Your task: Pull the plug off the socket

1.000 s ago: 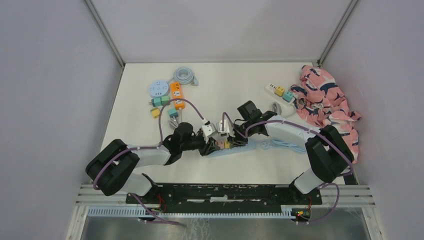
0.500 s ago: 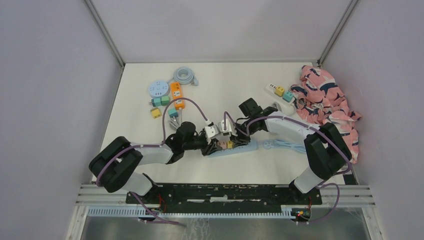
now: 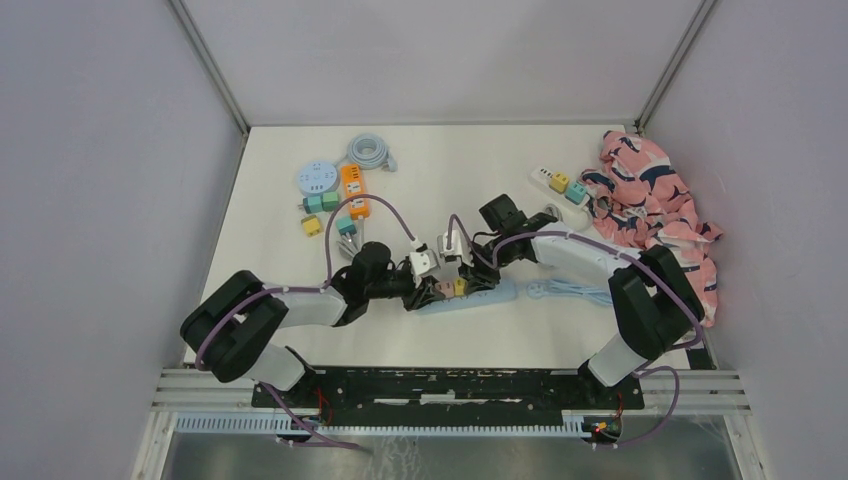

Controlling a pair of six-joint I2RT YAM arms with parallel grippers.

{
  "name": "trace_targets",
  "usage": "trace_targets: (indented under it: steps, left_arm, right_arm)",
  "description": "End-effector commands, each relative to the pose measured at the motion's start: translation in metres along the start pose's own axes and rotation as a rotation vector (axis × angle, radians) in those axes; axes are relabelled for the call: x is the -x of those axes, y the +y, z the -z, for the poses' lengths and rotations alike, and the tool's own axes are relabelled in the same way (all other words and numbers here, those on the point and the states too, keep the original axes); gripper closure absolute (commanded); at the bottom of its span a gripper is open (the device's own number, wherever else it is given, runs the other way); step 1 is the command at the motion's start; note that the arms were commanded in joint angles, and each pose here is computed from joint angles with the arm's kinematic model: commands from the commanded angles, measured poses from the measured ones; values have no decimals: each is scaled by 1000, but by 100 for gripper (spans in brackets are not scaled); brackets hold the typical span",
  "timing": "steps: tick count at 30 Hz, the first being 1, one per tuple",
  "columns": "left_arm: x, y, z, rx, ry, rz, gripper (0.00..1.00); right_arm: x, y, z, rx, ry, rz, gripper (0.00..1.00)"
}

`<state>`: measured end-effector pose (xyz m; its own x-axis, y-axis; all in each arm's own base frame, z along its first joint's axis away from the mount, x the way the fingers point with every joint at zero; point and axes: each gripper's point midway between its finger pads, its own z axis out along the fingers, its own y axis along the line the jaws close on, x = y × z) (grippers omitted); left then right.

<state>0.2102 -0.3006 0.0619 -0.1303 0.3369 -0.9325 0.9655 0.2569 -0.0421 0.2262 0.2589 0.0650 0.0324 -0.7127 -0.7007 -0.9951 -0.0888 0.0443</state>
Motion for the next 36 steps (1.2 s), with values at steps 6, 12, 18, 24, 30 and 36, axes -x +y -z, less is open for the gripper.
trace_targets:
  steps: [6,12,18,24,30,36]
  left_arm:
    - [-23,-2,-3,1,76,-3,97]
    - [-23,-2,-5,-2,74,10,97]
    - [-25,-2,-5,0,74,14,97]
    - [-26,-1,-5,4,76,15,97]
    - [-26,-1,-5,3,75,15,97]
    - [-25,-1,-7,0,70,24,97]
  right_arm:
    - [2,6,26,44,-55,153,100]
    - [28,36,5,153,-85,198,100]
    - [57,5,13,57,-180,21,100]
    - [18,-14,35,-4,-144,-10,100]
    - [11,21,28,102,-150,133,100]
    - [52,33,8,123,-198,120,100]
